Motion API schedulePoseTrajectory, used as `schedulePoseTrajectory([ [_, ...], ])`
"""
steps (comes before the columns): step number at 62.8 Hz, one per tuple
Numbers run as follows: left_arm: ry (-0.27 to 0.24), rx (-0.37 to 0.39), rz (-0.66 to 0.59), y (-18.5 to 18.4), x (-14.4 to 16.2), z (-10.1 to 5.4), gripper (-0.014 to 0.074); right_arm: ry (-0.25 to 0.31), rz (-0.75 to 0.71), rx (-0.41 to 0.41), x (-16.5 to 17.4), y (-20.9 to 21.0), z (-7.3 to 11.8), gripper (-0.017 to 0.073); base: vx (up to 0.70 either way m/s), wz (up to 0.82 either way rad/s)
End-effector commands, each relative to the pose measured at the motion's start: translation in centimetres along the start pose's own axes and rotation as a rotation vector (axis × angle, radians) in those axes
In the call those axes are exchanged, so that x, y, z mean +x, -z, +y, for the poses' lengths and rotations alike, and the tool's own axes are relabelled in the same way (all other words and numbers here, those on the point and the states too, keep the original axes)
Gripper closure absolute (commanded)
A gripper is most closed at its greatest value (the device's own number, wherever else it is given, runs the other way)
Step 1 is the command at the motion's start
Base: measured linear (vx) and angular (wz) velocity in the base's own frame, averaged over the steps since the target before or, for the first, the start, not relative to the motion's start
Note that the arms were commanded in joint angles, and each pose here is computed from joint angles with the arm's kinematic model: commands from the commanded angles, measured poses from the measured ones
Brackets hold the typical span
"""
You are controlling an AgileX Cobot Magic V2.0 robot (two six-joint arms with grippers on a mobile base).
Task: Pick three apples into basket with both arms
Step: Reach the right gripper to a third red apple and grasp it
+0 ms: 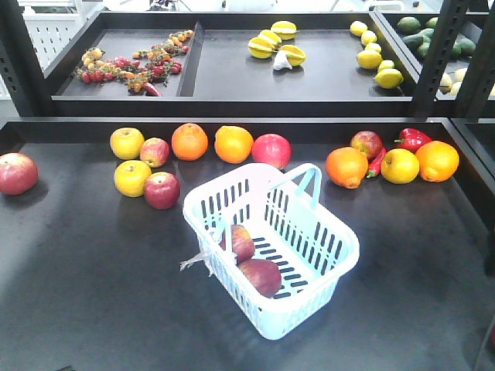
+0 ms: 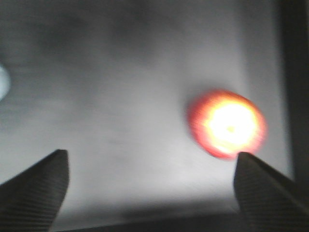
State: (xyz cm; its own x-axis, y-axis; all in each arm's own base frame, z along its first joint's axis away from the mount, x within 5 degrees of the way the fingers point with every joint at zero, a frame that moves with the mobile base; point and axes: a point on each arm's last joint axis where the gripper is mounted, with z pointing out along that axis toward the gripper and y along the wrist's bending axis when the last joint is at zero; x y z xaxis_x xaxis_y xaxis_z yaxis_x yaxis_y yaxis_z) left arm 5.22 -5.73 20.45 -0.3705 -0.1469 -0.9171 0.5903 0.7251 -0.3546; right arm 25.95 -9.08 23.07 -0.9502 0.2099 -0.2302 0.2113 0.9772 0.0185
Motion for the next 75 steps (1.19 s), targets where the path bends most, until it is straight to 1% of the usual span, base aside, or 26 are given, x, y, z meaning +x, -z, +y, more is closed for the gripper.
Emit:
schedulePoseTrajectory([
  [1,0.038,-0.01,-0.042,0.0,-1.1,-0.1,0.0601,-0.029,0.007,0.09,-0.6,-0.4,-1.1,-0.0158,0.0,0.0],
  [5,0.038,-0.01,-0.042,0.0,-1.1,-0.1,0.0601,-0.026,0.05,0.103,-0.7,-1.6,-1.3,-0.0152,0.0,0.0],
  [10,0.038,-0.01,-0.042,0.0,-1.1,-0.1,0.0601,-0.025,0.115,0.097,-0.8,-3.2,-1.4,-0.0141,0.0,0.0],
  [19,0.038,-0.01,-0.042,0.0,-1.1,-0.1,0.0601,-0.018,0.166,0.099,-0.8,-4.8,-1.6,-0.0127,0.0,0.0],
  [26,0.038,-0.01,-0.042,0.0,-1.1,-0.1,0.0601,-0.019,0.169,0.115,-0.9,-5.4,-1.8,-0.0124,0.0,0.0],
  [36,0.038,-0.01,-0.042,0.0,-1.1,-0.1,0.0601,-0.029,0.151,0.163,-1.4,-5.8,-2.3,-0.0116,0.0,0.0],
  [40,0.038,-0.01,-0.042,0.0,-1.1,-0.1,0.0601,-0.024,0.155,0.181,-1.7,-5.9,-2.6,-0.0114,0.0,0.0],
  [57,0.038,-0.01,-0.042,0.0,-1.1,-0.1,0.0601,-0.023,0.208,0.184,-3.1,-8.0,-3.0,-0.0107,0.0,0.0],
  [75,0.038,-0.01,-0.042,0.0,-1.1,-0.1,0.0601,-0.035,0.3,0.192,-2.8,-12.3,-3.3,-0.0094,0.0,0.0],
])
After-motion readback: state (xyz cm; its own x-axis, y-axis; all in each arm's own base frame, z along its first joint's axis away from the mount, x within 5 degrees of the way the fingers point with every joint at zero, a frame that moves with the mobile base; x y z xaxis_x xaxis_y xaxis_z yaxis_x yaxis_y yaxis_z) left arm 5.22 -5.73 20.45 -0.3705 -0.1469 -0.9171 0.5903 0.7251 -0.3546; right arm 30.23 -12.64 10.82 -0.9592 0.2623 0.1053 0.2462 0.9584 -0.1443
